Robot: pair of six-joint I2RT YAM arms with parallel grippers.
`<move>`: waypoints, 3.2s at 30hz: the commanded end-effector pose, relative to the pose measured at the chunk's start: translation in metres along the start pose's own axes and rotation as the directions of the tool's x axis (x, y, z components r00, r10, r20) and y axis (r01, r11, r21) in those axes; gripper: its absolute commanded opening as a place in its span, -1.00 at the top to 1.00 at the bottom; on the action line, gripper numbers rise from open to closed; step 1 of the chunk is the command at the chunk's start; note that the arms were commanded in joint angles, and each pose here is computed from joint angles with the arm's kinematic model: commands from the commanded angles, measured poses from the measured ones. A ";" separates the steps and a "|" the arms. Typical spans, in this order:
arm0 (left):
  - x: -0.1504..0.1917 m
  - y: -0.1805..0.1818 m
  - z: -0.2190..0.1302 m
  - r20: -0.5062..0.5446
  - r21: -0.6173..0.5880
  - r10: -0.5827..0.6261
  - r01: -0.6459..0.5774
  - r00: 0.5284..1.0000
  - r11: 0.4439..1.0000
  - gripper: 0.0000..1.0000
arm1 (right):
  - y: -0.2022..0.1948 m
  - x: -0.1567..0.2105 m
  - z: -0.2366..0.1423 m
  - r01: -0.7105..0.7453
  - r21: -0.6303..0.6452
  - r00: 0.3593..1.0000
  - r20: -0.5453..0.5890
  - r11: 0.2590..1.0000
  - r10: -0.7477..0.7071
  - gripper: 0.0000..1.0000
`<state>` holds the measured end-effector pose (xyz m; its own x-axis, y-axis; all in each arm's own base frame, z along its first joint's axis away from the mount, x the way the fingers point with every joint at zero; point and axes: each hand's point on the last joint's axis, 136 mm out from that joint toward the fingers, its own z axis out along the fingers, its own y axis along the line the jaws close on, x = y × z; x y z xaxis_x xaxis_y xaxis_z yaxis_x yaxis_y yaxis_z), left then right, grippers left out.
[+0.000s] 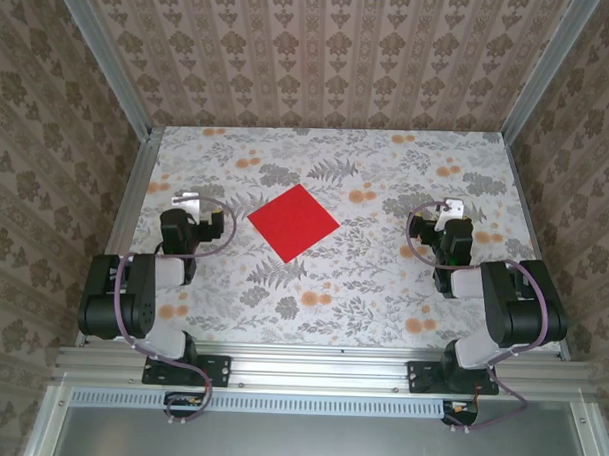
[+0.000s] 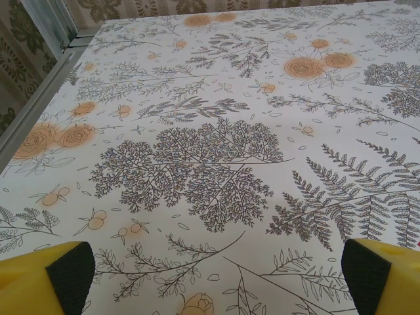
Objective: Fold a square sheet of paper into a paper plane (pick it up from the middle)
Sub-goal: Move the square sheet of paper to the center of the table.
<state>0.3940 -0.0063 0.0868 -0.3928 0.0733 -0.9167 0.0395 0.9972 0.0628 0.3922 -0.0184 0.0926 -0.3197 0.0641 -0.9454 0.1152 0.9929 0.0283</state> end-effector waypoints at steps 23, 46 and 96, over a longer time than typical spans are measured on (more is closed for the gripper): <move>-0.009 0.002 0.002 0.020 -0.008 0.025 -0.024 1.000 1.000 -1.00 | 0.005 -0.012 0.000 -0.011 -0.029 0.999 0.045 1.000 0.013 -0.99; -0.107 -0.005 -0.096 -0.104 0.063 -0.241 0.248 0.965 0.967 -1.00 | 0.157 -0.114 -0.051 -0.289 -0.315 0.936 -0.291 0.904 0.198 -1.00; -0.093 0.002 -0.123 -0.113 0.004 -0.302 0.305 0.947 0.952 -1.00 | 0.263 0.107 -0.051 0.049 -0.182 0.524 -0.832 0.982 -0.181 -0.99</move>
<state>0.3161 -0.0106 0.2225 -0.4956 -0.2102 -0.8427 -0.0668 0.9766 -0.2043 0.3753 0.2927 0.0236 -0.9334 -0.1205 -0.3380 -0.1666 0.9798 0.1108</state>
